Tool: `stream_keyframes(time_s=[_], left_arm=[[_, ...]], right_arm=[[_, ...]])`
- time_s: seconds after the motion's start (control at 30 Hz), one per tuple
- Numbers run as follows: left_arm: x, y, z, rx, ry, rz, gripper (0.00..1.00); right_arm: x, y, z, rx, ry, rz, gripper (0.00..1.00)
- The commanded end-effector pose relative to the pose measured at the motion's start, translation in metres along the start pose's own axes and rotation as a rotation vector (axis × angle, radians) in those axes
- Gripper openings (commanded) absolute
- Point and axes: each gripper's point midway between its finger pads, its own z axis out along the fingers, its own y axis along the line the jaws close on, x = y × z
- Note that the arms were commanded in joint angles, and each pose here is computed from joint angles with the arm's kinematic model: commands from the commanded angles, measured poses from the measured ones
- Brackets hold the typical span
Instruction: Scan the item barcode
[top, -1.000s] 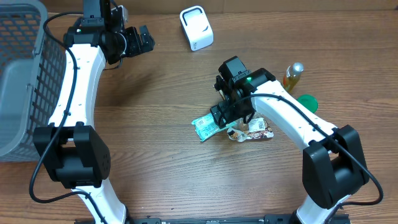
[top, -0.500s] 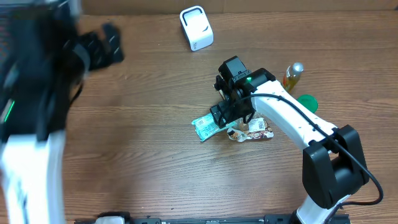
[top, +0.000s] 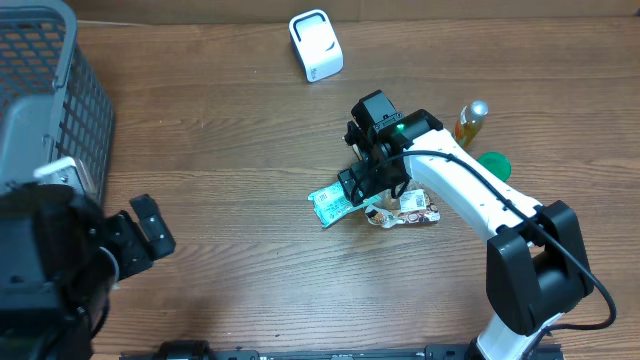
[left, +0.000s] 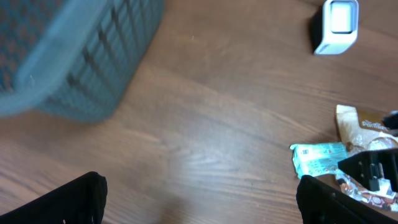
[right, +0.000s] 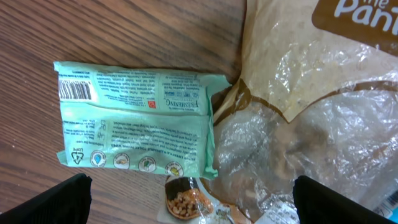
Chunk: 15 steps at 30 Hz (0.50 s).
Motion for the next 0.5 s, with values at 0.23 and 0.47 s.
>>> stream_keyframes(time_s=[0.23, 0.47], left_arm=[[0.051, -0.001, 0.076, 0.101, -0.107, -0.147, 1.00], [0.062, -0.010, 0.119, 0.206, -0.251, -0.164, 0.99]], right_arm=[[0.000, -0.002, -0.001, 0.002, -0.004, 0.008, 1.00], [0.000, -0.002, -0.001, 0.002, -0.005, 0.008, 1.00]])
